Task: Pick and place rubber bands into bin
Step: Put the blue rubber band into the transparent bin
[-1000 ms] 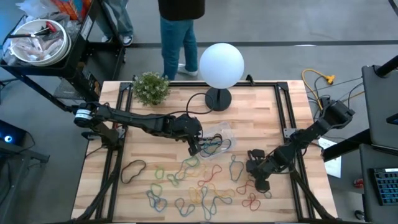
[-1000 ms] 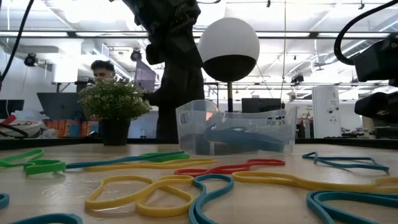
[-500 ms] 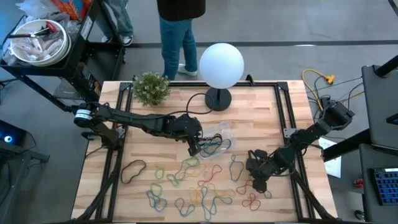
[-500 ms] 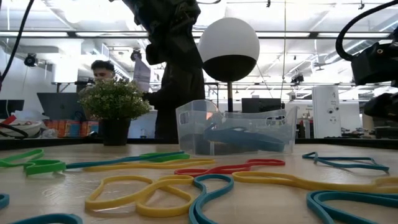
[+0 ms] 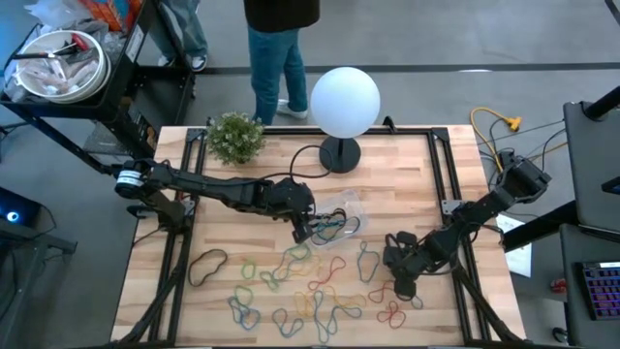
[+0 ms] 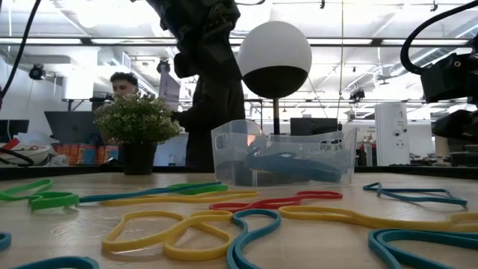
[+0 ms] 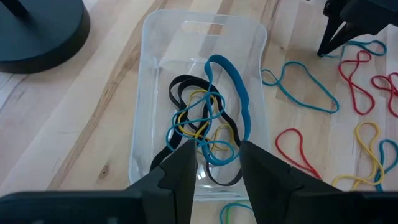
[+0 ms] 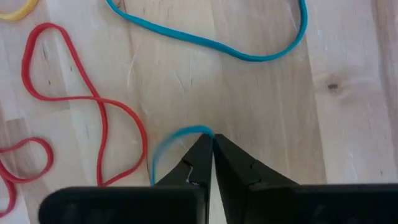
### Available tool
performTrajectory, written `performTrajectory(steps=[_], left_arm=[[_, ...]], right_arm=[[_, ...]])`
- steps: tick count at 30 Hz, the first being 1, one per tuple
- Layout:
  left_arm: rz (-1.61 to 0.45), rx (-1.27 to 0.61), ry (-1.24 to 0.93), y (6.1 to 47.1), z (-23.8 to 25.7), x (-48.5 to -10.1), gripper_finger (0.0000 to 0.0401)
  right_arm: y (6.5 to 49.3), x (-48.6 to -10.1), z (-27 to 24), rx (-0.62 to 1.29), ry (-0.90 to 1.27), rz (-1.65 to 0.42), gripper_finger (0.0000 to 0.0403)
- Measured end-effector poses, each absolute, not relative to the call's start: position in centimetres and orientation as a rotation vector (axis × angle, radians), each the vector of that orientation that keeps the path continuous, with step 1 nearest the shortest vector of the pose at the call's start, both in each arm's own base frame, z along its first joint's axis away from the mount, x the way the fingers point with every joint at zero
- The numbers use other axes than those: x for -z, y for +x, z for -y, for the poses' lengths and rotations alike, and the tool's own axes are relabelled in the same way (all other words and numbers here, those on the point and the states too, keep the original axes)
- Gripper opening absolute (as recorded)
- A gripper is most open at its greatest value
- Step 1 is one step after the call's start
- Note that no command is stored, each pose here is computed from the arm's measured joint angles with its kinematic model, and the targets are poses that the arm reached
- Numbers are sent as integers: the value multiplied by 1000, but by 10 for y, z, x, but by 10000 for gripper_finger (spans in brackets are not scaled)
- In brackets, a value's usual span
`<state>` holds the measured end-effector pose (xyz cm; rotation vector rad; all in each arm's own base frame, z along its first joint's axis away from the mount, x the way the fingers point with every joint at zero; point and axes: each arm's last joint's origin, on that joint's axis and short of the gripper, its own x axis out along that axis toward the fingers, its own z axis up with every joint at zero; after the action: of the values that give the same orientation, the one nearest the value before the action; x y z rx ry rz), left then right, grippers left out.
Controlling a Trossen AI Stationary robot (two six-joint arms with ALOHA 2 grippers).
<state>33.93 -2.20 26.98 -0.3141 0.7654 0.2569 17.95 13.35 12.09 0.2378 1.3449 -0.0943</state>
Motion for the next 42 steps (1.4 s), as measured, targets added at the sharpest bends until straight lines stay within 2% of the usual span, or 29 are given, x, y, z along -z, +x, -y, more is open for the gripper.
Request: performTrajectory(steps=[11,34,42], left_arm=[[-774,-259,-313,338,22,-269,109],[-773,-253,-316,339,22,-270,109],[-773,-252,-317,339,22,-270,109]], right_arm=[[181,-135,-133,94,185,-1318,8],[195,-214,-136,59,128,-929,8],[202,-248,-138,43,35,-816,8]])
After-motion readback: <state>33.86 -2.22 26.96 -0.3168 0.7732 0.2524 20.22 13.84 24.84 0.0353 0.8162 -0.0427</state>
